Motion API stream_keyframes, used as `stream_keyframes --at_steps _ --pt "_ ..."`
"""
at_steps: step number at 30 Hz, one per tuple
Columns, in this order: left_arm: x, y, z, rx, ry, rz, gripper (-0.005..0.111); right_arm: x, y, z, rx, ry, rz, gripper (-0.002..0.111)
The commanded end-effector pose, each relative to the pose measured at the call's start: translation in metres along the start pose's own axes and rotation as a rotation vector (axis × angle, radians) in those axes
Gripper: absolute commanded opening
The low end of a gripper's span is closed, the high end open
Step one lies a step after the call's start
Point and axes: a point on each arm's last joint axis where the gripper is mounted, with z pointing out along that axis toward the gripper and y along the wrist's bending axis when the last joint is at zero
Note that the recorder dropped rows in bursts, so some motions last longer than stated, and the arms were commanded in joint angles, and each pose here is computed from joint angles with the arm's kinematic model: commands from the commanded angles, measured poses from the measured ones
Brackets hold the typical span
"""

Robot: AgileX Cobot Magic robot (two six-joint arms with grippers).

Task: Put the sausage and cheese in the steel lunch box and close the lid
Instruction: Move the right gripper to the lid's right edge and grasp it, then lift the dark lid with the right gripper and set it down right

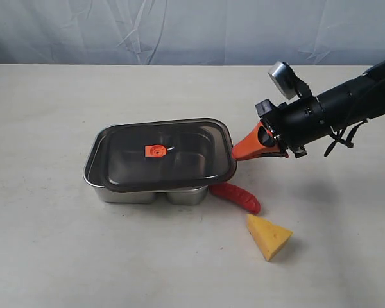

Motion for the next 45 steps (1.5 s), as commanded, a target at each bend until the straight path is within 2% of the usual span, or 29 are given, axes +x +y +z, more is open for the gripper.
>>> stream_keyframes --at_steps 1,8,10,13,17,20,27,41,44,45 --pt "0.0 0.0 0.0 -0.004 -0.013 0.001 0.0 0.0 -0.002 -0.003 0.036 0.006 -0.029 -0.001" --pt "0.0 0.0 0.0 -0.004 -0.013 0.001 0.0 -0.002 -0.005 -0.003 0.078 -0.015 -0.024 -0.001" --pt "0.0 0.0 0.0 -0.004 -0.013 0.001 0.0 -0.003 -0.006 -0.003 0.09 -0.024 -0.013 0.002" --pt "0.0 0.0 0.0 -0.004 -0.013 0.001 0.0 -0.003 -0.006 -0.003 0.089 -0.022 0.001 0.021" --pt "0.0 0.0 0.0 -0.004 -0.013 0.001 0.0 -0.003 -0.007 -0.003 0.096 -0.027 0.0 0.055" --pt "0.0 0.0 0.0 -0.004 -0.013 0.001 0.0 -0.005 -0.009 0.0 0.124 -0.041 0.03 0.065" --pt "0.0 0.0 0.0 -0.004 -0.013 0.001 0.0 -0.007 -0.013 0.001 0.168 -0.074 0.051 0.065" --pt "0.0 0.0 0.0 -0.004 -0.013 0.001 0.0 -0.011 0.005 0.033 0.194 -0.092 0.014 0.065" --pt "0.0 0.0 0.0 -0.004 -0.013 0.001 0.0 -0.011 0.005 0.033 0.199 -0.096 0.014 0.057" --pt "0.0 0.0 0.0 -0.004 -0.013 0.001 0.0 -0.011 0.005 0.033 0.199 -0.096 0.014 0.049"
